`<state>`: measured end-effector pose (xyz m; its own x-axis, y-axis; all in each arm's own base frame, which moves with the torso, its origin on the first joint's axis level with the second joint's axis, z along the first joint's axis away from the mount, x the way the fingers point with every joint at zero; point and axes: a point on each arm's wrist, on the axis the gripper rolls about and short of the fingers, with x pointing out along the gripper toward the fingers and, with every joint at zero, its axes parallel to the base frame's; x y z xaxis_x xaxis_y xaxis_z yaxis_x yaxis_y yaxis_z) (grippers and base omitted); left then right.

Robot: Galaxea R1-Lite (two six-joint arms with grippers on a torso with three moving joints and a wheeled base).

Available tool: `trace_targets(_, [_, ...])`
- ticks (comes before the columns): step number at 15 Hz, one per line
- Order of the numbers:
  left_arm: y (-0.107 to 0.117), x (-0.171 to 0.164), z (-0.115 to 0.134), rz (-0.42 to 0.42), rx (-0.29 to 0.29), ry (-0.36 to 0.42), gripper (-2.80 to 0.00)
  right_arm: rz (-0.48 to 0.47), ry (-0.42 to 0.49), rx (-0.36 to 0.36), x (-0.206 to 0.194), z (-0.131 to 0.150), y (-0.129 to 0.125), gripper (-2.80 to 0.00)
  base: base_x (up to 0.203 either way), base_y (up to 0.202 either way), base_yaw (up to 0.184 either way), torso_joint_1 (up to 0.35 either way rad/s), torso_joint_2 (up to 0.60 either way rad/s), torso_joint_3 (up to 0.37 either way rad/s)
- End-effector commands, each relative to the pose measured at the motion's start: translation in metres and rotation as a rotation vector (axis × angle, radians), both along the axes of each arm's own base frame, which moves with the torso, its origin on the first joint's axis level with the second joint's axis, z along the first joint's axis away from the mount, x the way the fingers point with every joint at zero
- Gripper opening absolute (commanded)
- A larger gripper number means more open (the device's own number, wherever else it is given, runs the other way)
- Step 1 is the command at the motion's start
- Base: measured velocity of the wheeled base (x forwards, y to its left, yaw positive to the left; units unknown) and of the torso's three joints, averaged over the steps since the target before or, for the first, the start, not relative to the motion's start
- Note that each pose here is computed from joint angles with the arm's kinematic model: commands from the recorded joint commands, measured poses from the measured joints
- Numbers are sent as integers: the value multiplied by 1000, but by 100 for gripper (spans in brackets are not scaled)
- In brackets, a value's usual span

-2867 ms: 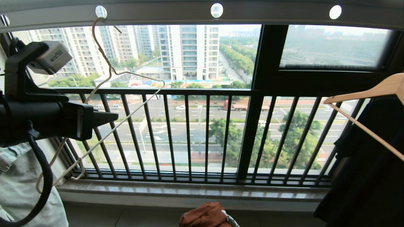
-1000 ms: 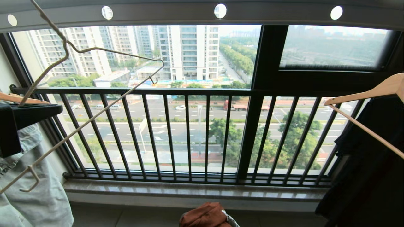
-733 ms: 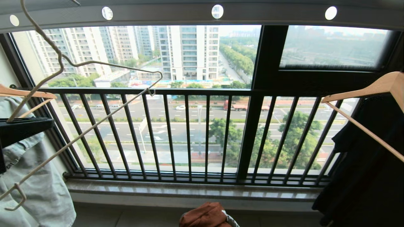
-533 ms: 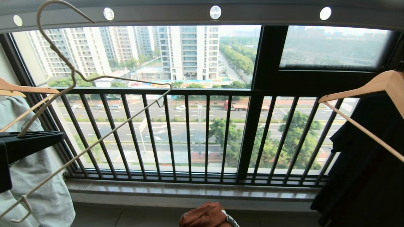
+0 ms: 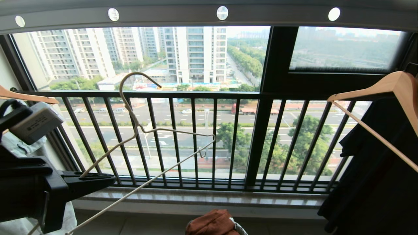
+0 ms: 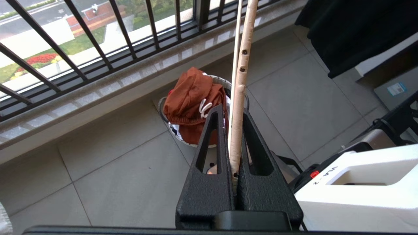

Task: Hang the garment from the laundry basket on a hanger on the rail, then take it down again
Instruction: Pick up the clothes rack on the clothesline

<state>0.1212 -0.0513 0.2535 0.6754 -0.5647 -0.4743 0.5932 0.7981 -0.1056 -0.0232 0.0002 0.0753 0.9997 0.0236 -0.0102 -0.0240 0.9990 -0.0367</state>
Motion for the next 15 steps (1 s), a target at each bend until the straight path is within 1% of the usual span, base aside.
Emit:
trace_targets(1, [-7, 15, -17, -86, 45, 52, -280, 1, 1, 0, 0, 0, 0, -280, 0, 0, 0, 0, 0, 0])
trace_targets(2, [-10, 23, -23, -127, 67, 37, -280, -1, 2, -2, 0, 0, 0, -280, 0, 0, 0, 0, 0, 0])
trace_targets(3, [-13, 31, -29, -162, 99, 5, -280, 1, 0, 0, 0, 0, 0, -280, 0, 0, 0, 0, 0, 0])
trace_targets(4, [-15, 36, -34, -174, 108, 12, -280, -1, 1, -1, 0, 0, 0, -280, 0, 0, 0, 0, 0, 0])
trace_targets(5, [-16, 40, -41, -182, 118, 36, -280, 1, 0, 0, 0, 0, 0, -280, 0, 0, 0, 0, 0, 0])
trace_targets(7, [-18, 45, -48, -187, 123, 52, -280, 1, 1, -1, 0, 0, 0, -280, 0, 0, 0, 0, 0, 0])
trace_targets(9, [-19, 45, -51, -215, 104, 68, -280, 1, 1, 0, 0, 0, 0, -280, 0, 0, 0, 0, 0, 0])
trace_targets(13, [-22, 51, -48, -230, 93, 44, -280, 1, 1, 0, 0, 0, 0, -280, 0, 0, 0, 0, 0, 0])
trace_targets(15, [-24, 56, -56, -241, 95, 74, -280, 1, 1, -1, 0, 0, 0, -280, 0, 0, 0, 0, 0, 0])
